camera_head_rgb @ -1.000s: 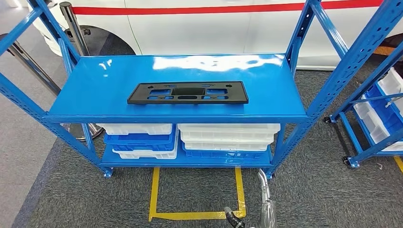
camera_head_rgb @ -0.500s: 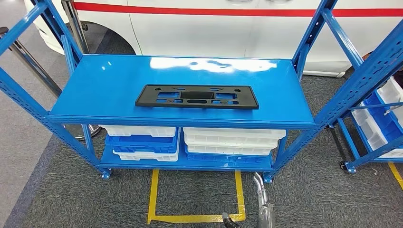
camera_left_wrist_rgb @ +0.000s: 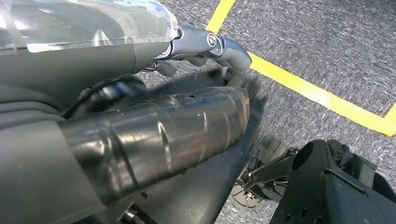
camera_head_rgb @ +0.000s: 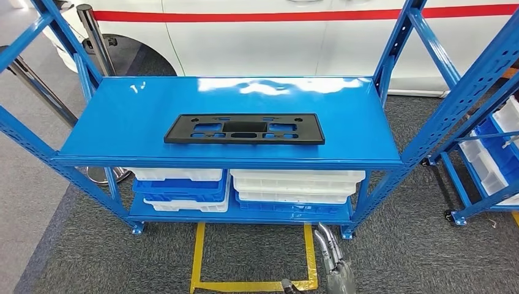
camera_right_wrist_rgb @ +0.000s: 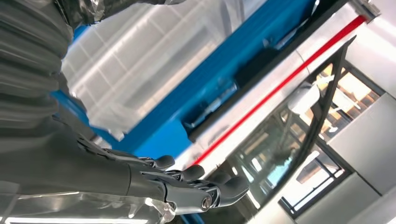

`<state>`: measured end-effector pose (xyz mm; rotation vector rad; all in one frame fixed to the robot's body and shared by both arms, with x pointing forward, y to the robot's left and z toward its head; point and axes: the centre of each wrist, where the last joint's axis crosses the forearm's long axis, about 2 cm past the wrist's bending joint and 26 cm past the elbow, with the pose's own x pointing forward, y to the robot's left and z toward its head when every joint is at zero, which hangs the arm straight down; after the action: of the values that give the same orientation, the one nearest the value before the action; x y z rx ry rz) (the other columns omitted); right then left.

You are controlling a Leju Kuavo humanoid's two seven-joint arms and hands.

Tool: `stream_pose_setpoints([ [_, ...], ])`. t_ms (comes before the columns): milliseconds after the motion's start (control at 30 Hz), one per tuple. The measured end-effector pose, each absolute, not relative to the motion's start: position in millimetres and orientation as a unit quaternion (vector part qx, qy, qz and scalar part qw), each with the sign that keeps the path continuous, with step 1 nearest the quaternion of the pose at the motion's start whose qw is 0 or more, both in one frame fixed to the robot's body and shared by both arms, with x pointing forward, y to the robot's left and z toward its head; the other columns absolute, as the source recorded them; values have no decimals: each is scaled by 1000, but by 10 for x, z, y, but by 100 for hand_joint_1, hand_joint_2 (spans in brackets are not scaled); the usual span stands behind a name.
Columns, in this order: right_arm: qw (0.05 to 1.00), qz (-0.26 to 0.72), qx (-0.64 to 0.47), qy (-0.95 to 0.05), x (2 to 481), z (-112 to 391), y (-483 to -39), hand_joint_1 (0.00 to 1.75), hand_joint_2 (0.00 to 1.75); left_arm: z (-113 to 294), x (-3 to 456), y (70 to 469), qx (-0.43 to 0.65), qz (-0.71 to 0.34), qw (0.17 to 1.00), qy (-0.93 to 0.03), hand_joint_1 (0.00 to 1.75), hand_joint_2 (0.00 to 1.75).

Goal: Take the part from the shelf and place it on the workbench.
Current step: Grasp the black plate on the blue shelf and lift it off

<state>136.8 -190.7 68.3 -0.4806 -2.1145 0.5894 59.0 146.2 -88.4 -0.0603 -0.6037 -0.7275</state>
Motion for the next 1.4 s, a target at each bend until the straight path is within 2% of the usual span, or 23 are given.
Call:
stream_pose_setpoints([
  [667, 381, 267, -249, -849, 1477, 875, -2094, 0, 175, -878, 609, 1446, -42, -372, 881, -290, 0, 0],
  [1400, 337, 253, -327, -846, 1591, 1098, -2452, 0, 175, -876, 625, 1446, -45, -387, 874, -290, 0, 0],
])
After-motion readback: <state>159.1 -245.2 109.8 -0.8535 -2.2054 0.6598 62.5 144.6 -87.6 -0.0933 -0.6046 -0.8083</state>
